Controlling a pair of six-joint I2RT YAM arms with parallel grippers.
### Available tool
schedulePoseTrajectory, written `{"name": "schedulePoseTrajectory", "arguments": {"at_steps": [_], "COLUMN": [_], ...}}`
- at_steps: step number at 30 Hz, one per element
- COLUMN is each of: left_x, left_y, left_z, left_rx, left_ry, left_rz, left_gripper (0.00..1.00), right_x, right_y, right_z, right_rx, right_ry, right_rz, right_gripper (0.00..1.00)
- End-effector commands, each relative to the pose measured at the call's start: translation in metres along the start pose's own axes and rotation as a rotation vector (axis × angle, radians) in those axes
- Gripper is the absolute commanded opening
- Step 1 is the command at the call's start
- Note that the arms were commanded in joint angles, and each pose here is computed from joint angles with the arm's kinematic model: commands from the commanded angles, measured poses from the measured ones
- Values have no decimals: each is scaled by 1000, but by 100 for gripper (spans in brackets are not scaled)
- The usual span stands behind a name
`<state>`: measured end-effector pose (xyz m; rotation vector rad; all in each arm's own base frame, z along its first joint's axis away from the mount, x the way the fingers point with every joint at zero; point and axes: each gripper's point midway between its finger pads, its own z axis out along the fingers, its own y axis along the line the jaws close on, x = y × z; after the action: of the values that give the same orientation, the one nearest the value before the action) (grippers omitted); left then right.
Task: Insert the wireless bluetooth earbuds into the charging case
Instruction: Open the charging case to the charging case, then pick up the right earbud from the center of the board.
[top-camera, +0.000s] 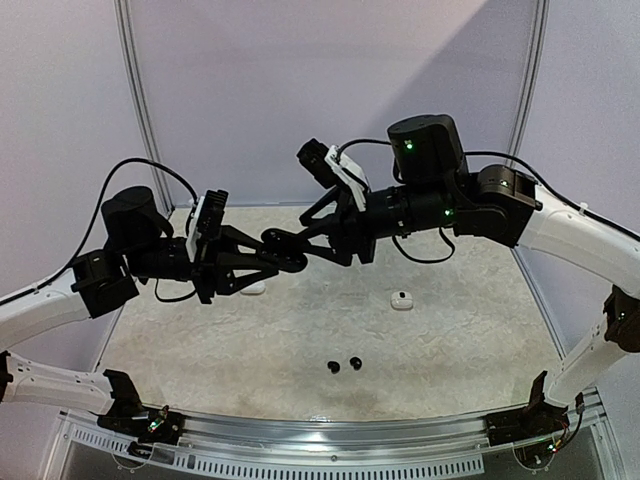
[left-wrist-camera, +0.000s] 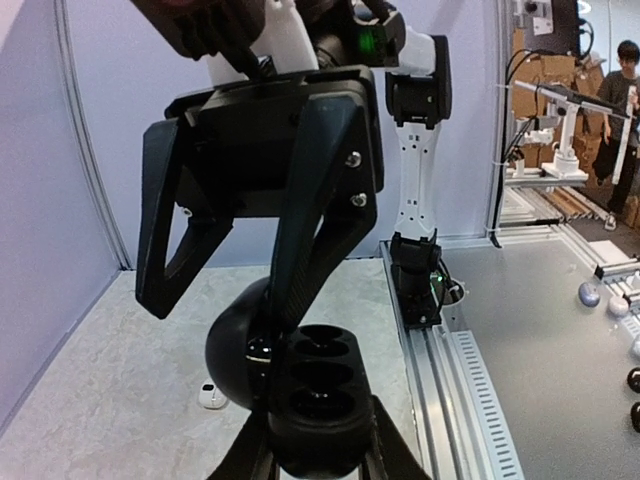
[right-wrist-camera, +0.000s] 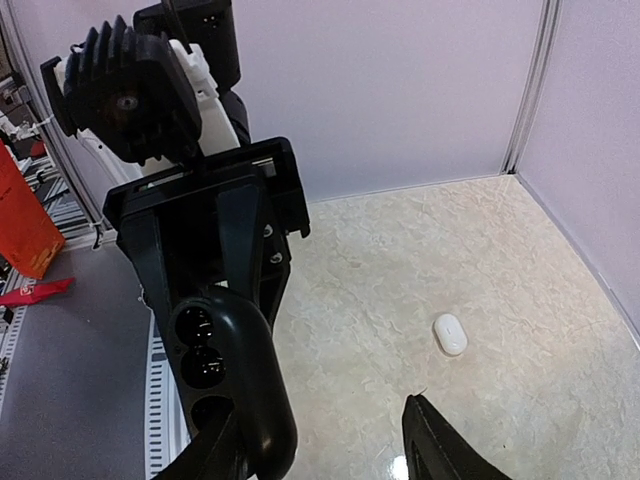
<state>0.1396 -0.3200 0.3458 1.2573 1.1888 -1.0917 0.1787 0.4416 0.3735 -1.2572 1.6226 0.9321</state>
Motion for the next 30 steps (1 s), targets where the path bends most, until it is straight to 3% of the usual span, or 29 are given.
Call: {"name": "schedulePoseTrajectory", "arguments": {"at_steps": [1,11,16,18,21,25,30], "left_x": [0,23,28,31,36,39,39], "left_y": [5,39,52,58,63,64,61], "left_z": [-4,-14,-23,-28,-35,-42,-47], "left_rx": [-31,-180,-257,-291,-330,-354,-356], "left_ry": [-46,-29,-30,-31,-31,-29,-32], "left_rz": [-118,-215,-244,-251,-258,-260,-243], "left_gripper": [0,0,0,0,0,0,0], "right_x": [1,-50,-62,-36,32,124,215], "right_y": [-5,10,-27,-63,-107,-114,-107], "right_z": [3,-11,-29,-30,-22,6,24], "right_rx": [-13,-108,11,161,391,401,412], "right_ry": [4,-158,-216,-147,74,368,593], "right_rz": [46,14,136,244,365,463,617], "right_gripper": [53,60,61,60,55,46,37]}}
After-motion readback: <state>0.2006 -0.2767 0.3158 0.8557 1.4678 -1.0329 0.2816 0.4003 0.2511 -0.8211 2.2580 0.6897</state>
